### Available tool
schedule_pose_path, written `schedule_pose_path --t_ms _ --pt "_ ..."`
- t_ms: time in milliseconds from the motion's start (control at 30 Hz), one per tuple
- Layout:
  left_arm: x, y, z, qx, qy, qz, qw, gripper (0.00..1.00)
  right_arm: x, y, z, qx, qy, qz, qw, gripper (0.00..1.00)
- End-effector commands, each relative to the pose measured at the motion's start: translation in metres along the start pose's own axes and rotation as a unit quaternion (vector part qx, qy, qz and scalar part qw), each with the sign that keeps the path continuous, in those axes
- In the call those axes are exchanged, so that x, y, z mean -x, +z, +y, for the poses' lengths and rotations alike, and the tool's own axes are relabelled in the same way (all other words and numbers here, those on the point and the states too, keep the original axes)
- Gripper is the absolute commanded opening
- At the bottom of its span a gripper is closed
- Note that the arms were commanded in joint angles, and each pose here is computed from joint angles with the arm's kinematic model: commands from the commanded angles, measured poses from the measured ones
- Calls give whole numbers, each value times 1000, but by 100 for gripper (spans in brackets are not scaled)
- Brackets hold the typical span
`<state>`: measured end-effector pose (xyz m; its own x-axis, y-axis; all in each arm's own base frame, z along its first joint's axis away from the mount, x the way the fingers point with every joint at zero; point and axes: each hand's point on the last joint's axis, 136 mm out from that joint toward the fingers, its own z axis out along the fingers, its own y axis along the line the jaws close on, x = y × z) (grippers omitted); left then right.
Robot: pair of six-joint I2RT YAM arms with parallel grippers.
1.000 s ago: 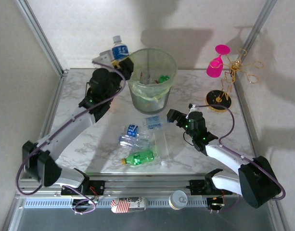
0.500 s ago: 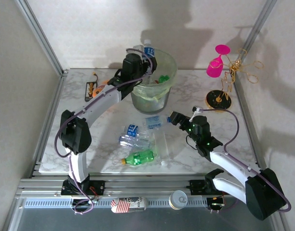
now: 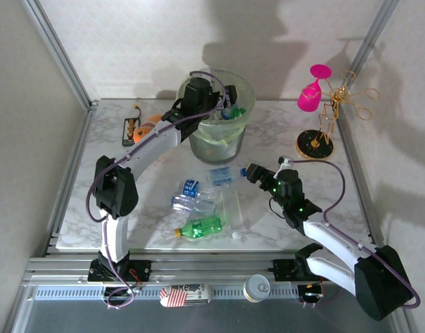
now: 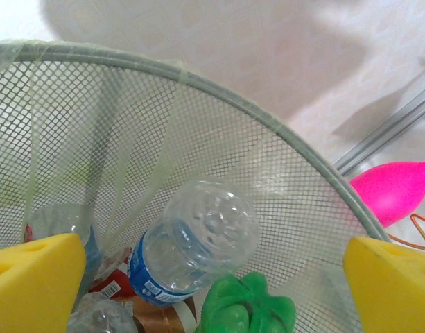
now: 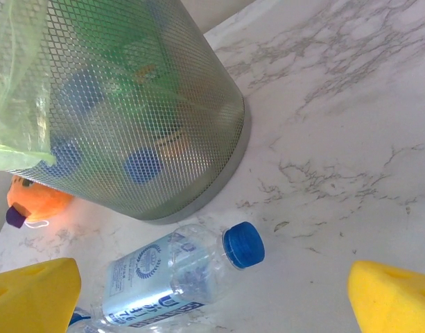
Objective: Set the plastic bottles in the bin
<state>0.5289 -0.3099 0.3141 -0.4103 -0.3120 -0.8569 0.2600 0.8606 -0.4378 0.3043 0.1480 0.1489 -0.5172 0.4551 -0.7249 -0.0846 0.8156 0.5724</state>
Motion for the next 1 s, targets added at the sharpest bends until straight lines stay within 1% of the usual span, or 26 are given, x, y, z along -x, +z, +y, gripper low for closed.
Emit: schedule_pose_path --t_ms 0,133,200,367,467,600,667,833,967 --pt "44 -46 -31 -46 -8 -54 997 96 -2 4 3 11 6 8 1000 99" --pt "61 -88 -31 -65 -28 -106 992 97 -10 10 6 21 11 28 999 99" --pt "66 -108 -25 -65 -39 -131 989 98 -16 13 8 27 13 41 999 99" --pt "57 -153 9 -36 -69 -181 980 99 -35 20 12 37 15 84 996 99" --pt "39 -174 40 -1 -91 -197 976 100 -47 22 15 39 10 108 993 99" --pt "-1 -198 87 46 -135 -208 968 99 -63 24 20 36 -2 138 990 99" --pt "-22 -205 105 58 -160 -206 964 100 -70 25 23 34 -10 153 988 99" --pt "-81 -205 138 78 -214 -164 960 100 -88 33 29 23 -29 192 981 99" --pt "-121 -203 157 97 -250 -131 954 100 -101 39 32 8 -48 221 974 99"
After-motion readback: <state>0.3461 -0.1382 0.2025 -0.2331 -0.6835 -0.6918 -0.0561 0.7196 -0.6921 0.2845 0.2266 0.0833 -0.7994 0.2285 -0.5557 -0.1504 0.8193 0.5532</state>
